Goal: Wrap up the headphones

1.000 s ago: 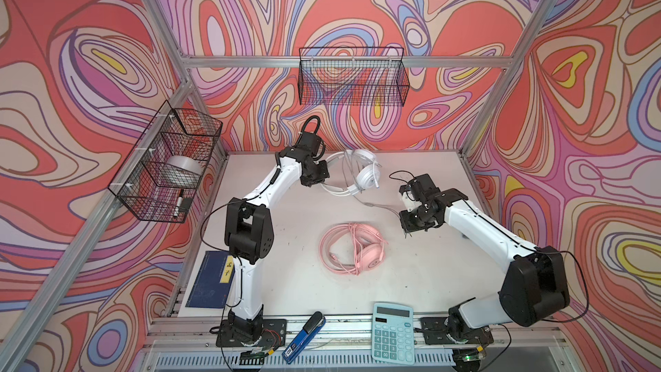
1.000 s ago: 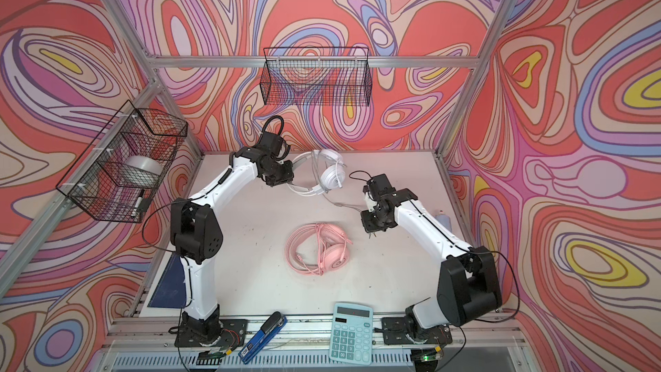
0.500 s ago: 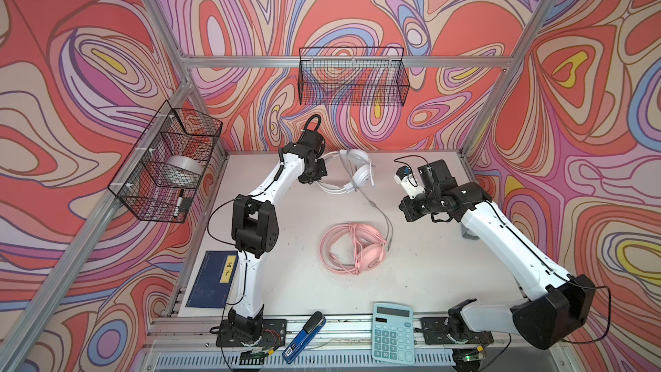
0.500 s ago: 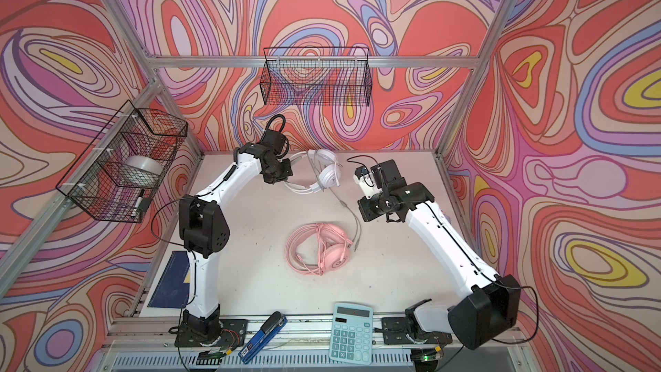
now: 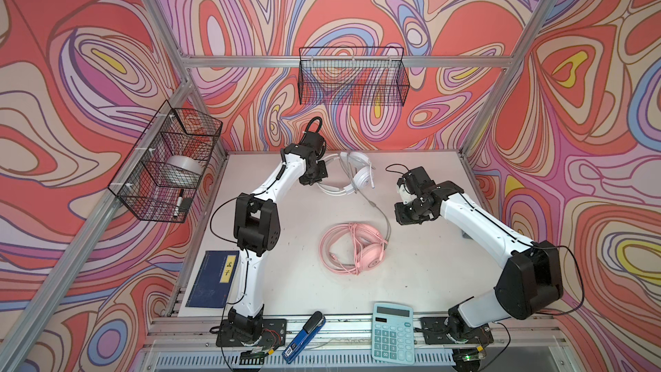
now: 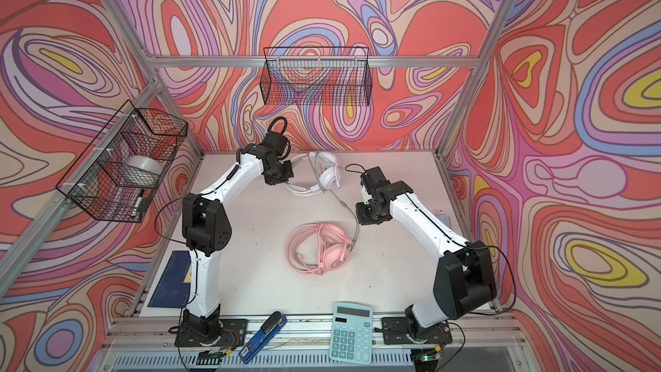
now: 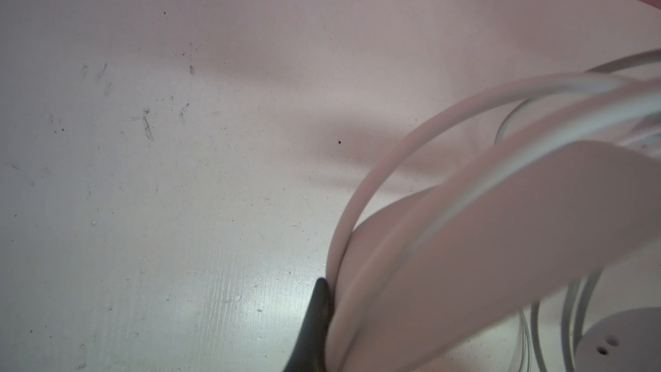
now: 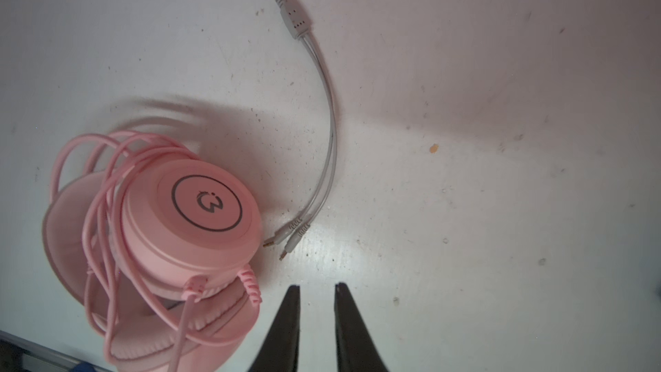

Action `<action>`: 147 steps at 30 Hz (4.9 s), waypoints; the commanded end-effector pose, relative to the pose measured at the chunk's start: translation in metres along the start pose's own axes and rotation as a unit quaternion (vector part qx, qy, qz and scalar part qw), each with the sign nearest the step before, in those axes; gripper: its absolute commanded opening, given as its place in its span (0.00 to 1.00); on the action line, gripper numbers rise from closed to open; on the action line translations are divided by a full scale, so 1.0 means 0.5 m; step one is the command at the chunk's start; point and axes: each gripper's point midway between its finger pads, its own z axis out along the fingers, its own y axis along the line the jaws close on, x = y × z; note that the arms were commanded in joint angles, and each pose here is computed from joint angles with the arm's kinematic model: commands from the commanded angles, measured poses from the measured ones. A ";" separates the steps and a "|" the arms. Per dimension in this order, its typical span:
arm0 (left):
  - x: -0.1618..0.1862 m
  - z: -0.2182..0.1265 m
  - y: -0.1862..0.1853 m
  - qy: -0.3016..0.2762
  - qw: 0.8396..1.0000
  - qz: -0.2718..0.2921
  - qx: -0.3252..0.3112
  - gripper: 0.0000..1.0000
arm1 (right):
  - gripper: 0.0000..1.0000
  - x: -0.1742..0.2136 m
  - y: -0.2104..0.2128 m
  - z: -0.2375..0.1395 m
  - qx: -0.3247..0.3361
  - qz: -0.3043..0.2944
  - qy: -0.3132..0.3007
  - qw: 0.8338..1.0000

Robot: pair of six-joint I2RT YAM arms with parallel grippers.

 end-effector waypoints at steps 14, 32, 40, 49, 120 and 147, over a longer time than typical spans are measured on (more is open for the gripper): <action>-0.010 -0.011 -0.016 -0.006 1.000 -0.003 0.019 0.00 | 0.34 0.104 0.011 0.148 -0.031 0.175 0.068 0.982; -0.005 -0.007 -0.014 -0.002 1.000 -0.003 0.018 0.00 | 0.34 0.163 -0.045 0.189 0.084 0.129 0.127 0.980; -0.001 -0.004 -0.013 0.003 1.000 -0.002 0.019 0.00 | 0.24 0.168 -0.081 0.160 0.134 0.108 0.123 0.977; 0.002 -0.009 -0.015 0.004 1.000 0.001 0.024 0.00 | 0.30 0.186 -0.035 0.207 0.063 0.134 0.148 0.978; -0.040 -0.017 -0.077 -0.015 0.999 0.015 0.031 0.00 | 0.00 -0.196 0.175 -0.428 -0.011 -0.445 -0.289 0.847; 0.090 -0.067 -0.131 0.051 0.973 0.218 0.048 0.00 | 0.00 -0.470 0.168 -0.298 -0.237 -0.195 -0.266 0.914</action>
